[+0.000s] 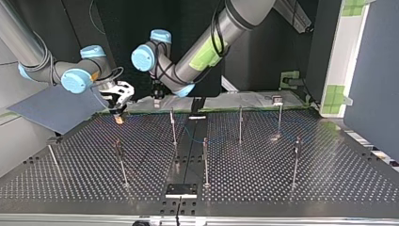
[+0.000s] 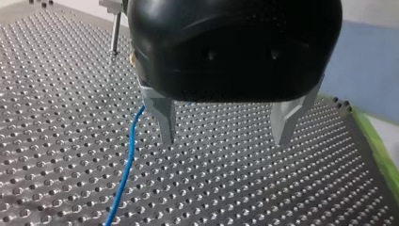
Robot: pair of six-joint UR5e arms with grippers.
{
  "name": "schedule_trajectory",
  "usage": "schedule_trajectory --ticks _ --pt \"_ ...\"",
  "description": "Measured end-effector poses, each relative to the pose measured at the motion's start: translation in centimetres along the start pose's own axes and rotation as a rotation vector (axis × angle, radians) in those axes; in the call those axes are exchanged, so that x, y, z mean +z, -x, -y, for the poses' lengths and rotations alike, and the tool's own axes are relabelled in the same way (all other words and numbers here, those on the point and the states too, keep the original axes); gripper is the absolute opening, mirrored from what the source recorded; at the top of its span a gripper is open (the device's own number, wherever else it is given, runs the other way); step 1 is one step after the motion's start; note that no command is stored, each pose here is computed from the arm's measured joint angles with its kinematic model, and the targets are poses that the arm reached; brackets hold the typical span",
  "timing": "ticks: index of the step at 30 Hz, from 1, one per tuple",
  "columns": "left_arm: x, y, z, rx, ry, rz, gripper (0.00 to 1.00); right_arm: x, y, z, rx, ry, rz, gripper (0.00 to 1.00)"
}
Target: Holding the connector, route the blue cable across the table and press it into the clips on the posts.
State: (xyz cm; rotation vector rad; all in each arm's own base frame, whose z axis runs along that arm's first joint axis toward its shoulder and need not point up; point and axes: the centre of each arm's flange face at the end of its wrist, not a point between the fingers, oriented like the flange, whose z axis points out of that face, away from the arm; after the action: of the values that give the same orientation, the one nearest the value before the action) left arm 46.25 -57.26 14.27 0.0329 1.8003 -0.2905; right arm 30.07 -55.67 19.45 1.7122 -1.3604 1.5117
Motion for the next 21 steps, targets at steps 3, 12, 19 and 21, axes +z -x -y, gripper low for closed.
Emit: schedule_trajectory --ticks 3,12,19,21 --pt "0.3 0.6 0.5 -0.009 0.004 0.018 1.0 0.0 0.0 0.0 0.0 0.0 0.0 0.0" --pt "0.2 3.4 3.2 -0.045 0.005 0.088 1.0 0.0 -0.1 -0.3 0.002 0.005 -0.003 0.0" --pt "2.0 4.2 2.1 -0.066 0.024 0.126 1.0 0.0 -0.1 -0.3 0.002 0.005 -0.004 0.0" --pt "2.7 3.9 1.6 -0.062 0.026 0.12 1.0 0.0 -0.1 -0.3 0.001 0.005 -0.004 0.0"
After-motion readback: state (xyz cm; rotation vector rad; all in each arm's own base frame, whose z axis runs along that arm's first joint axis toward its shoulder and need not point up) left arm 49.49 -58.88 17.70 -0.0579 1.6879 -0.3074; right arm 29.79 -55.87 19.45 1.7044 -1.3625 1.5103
